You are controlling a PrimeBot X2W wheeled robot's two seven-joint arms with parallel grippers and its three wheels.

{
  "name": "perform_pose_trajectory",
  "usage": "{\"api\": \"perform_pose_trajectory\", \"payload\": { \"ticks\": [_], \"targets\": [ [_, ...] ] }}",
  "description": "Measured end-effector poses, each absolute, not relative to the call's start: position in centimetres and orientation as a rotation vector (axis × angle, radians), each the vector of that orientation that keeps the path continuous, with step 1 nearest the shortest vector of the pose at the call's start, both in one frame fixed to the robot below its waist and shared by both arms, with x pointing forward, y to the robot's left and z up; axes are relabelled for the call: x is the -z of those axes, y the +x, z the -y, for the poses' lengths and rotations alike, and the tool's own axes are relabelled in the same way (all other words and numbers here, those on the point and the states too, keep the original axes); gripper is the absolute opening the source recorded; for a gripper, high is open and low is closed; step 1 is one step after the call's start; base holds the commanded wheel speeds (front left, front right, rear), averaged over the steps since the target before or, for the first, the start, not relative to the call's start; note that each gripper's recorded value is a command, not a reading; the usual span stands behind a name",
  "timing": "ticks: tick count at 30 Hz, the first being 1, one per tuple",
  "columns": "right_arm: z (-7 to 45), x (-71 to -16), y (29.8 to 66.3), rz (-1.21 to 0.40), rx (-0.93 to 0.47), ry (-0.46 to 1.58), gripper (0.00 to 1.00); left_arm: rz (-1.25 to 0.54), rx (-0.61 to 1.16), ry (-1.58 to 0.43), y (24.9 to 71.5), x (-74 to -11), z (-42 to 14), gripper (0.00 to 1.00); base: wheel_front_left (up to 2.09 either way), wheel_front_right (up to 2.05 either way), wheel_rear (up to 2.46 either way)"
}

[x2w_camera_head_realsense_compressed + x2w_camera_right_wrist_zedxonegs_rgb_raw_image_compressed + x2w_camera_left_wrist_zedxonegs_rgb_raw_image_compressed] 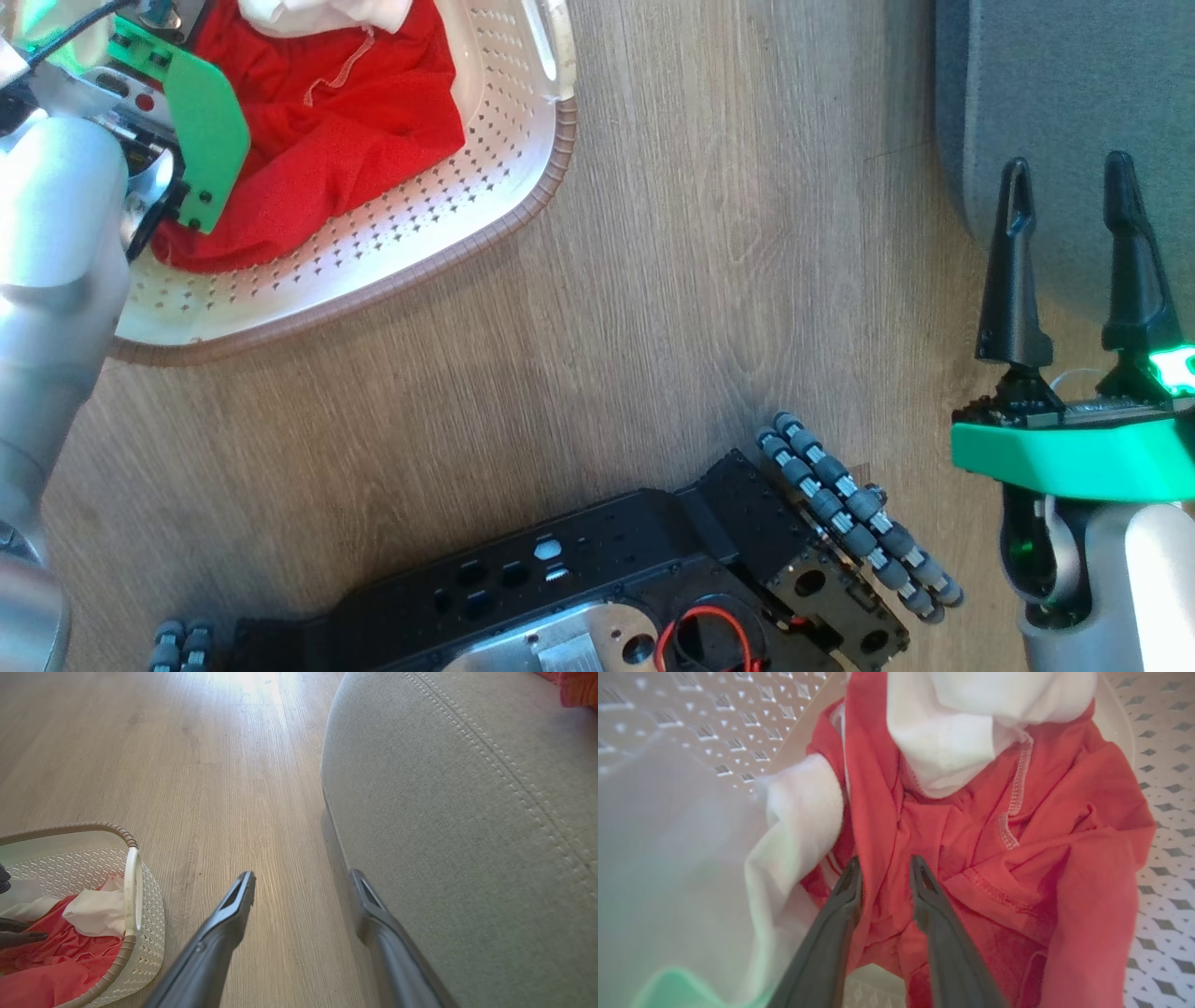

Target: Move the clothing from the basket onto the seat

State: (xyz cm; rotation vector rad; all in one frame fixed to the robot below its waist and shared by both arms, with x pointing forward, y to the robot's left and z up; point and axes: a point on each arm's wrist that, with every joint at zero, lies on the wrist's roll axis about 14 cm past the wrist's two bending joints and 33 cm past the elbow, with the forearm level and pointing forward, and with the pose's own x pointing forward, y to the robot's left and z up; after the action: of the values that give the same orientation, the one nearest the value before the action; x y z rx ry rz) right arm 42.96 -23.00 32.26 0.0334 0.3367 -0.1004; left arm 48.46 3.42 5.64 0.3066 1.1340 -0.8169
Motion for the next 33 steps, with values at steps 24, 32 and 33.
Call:
{"api": "perform_pose_trajectory", "payload": {
  "ticks": [24, 32, 33],
  "targets": [
    [22.5, -32.0, 42.9, -0.345, 0.089, 0.040, 1.00, -1.083, 0.800, 0.231, 49.1, -6.5, -2.8, 0.00, 0.00, 0.00, 0.00],
    [22.0, -33.6, 44.6, -0.271, 0.064, 0.055, 1.00, -0.914, 0.768, 0.087, 52.3, -12.1, -0.7, 0.00, 0.00, 0.00, 0.00],
    [21.9, -33.9, 44.7, -0.263, 0.061, 0.056, 1.00, -0.892, 0.757, 0.064, 52.7, -13.0, -0.6, 0.00, 0.00, 0.00, 0.00]
  ]
}}
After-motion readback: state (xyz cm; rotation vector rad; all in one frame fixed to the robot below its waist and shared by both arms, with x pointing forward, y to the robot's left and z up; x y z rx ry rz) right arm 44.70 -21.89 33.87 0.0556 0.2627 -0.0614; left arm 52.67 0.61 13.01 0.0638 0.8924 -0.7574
